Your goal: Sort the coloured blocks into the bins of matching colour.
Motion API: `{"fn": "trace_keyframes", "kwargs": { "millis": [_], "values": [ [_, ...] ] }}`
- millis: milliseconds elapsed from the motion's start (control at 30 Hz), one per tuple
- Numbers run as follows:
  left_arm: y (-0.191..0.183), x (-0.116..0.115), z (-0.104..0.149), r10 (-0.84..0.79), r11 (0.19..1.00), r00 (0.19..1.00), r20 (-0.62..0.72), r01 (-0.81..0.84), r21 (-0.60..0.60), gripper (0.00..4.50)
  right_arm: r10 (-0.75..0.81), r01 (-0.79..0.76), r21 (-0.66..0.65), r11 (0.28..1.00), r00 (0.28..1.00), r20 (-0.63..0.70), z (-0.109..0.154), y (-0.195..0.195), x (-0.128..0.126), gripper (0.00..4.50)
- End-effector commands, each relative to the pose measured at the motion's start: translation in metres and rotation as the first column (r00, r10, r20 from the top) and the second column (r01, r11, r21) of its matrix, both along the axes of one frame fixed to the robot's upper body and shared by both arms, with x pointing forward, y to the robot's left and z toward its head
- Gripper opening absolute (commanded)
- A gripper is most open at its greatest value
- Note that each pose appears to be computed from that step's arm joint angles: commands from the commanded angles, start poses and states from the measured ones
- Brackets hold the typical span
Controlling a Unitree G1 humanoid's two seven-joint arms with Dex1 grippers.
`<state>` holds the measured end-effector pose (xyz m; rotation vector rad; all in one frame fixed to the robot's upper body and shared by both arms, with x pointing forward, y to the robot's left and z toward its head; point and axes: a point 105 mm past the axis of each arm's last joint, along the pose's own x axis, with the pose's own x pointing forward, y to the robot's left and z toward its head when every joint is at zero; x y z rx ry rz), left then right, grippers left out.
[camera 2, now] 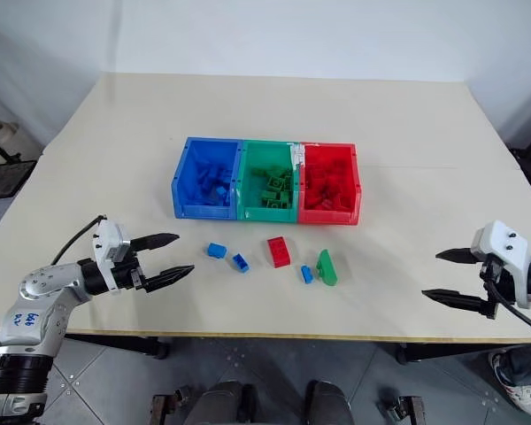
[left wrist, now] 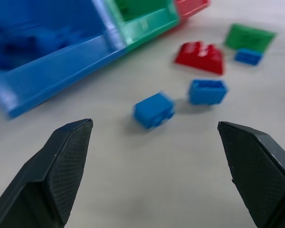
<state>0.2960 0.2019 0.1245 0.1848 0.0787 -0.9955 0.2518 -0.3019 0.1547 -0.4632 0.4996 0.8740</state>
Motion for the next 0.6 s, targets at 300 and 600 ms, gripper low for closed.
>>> {"fn": "trace_keyframes", "kwargs": {
  "millis": [300, 600],
  "values": [
    [0.017, -0.020, 0.013, -0.050, 0.998, 0.996, 0.070, 0.048, 0.031, 4.48, -0.008, -0.017, 0.177, 0.984, 0.991, 0.137, -0.003, 0.099, 0.034, 4.50],
    [0.017, -0.038, 0.009, -0.055, 0.998, 0.998, 0.043, 0.053, 0.033, 4.48, -0.031, 0.003, 0.186, 0.983, 0.989, 0.148, -0.039, 0.136, 0.052, 4.50]
  ]
}}
